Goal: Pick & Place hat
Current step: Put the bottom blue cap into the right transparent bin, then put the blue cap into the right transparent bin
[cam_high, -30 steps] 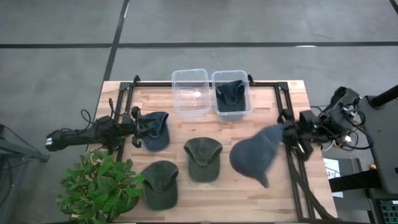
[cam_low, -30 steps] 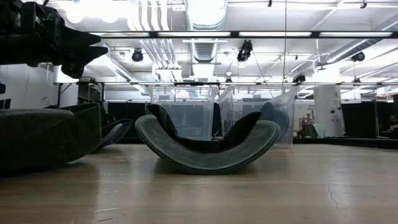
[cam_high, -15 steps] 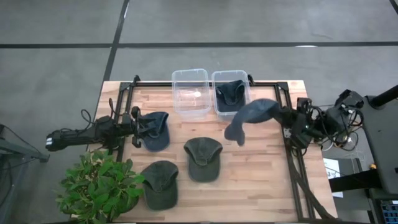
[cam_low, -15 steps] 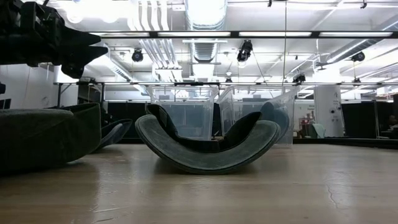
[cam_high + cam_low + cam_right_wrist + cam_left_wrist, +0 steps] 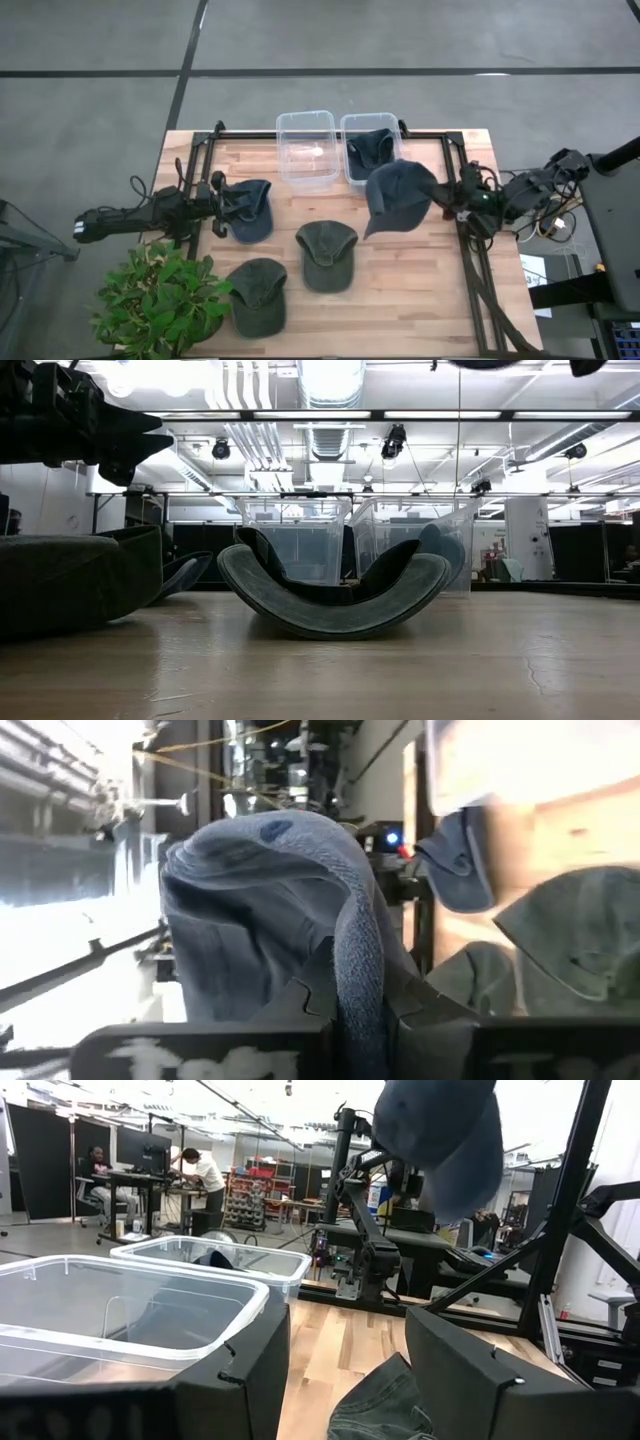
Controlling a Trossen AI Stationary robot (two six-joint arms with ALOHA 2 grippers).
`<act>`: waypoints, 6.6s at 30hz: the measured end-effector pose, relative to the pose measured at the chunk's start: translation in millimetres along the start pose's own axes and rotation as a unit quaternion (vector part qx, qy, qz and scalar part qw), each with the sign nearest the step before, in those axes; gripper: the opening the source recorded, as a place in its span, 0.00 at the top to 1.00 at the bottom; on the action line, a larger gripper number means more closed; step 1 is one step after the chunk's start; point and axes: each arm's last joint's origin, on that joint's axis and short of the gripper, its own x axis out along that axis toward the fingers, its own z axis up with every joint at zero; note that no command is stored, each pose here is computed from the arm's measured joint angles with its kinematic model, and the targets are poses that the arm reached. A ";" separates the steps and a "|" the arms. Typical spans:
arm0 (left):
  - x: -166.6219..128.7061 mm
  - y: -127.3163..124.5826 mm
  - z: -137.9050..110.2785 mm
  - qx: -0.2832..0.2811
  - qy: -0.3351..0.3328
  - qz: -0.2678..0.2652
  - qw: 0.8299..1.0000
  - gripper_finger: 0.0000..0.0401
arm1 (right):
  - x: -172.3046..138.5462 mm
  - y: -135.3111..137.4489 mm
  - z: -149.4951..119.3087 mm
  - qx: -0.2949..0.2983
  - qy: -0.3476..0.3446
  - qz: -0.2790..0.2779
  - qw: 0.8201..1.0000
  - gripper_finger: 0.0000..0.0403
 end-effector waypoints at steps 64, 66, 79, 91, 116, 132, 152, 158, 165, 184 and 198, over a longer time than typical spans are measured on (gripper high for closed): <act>0.0 0.0 -0.1 -0.010 0.000 0.000 1.000 0.52 | 141.4 -19.7 236.4 -0.037 0.007 -0.305 0.951 0.96; 0.0 0.0 -0.1 -0.005 0.000 0.000 1.000 0.52 | 139.1 -17.2 235.9 -0.043 -0.007 -0.307 0.951 0.95; 0.0 0.0 -0.1 -0.005 0.000 0.000 1.000 0.52 | 144.4 -19.7 229.9 -0.050 -0.002 -0.319 0.947 0.90; 0.0 0.0 -0.1 -0.005 0.001 -0.001 1.000 0.52 | 153.5 -31.1 233.4 -0.051 0.019 -0.333 0.941 0.74; 0.0 -0.1 -0.1 -0.007 0.000 -0.001 1.000 0.52 | 140.7 13.0 232.3 -0.244 0.016 -0.349 0.905 0.74; 0.0 0.0 0.0 -0.007 0.000 -0.001 1.000 0.52 | 161.8 -26.2 232.5 -0.279 0.091 -0.455 0.841 0.90; 0.0 -0.1 -0.1 -0.030 0.000 -0.001 1.000 0.52 | 168.9 -3.9 235.4 -0.337 0.103 -0.443 0.825 0.91; 0.0 0.0 -0.1 -0.069 0.001 -0.001 0.998 0.52 | 127.1 48.2 193.1 -0.405 0.094 -0.348 0.840 0.91; 0.0 -0.1 0.0 -0.078 0.000 -0.001 0.997 0.52 | 65.1 72.1 130.1 -0.481 0.079 -0.229 0.843 0.91; 12.0 -7.0 74.8 -0.119 0.050 0.058 0.990 0.52 | 9.1 -0.2 77.3 -0.536 0.011 0.058 0.842 0.91; 34.9 -12.7 146.3 -0.198 0.292 0.250 0.902 0.52 | 3.3 -45.0 77.5 -0.556 -0.002 0.048 0.830 0.91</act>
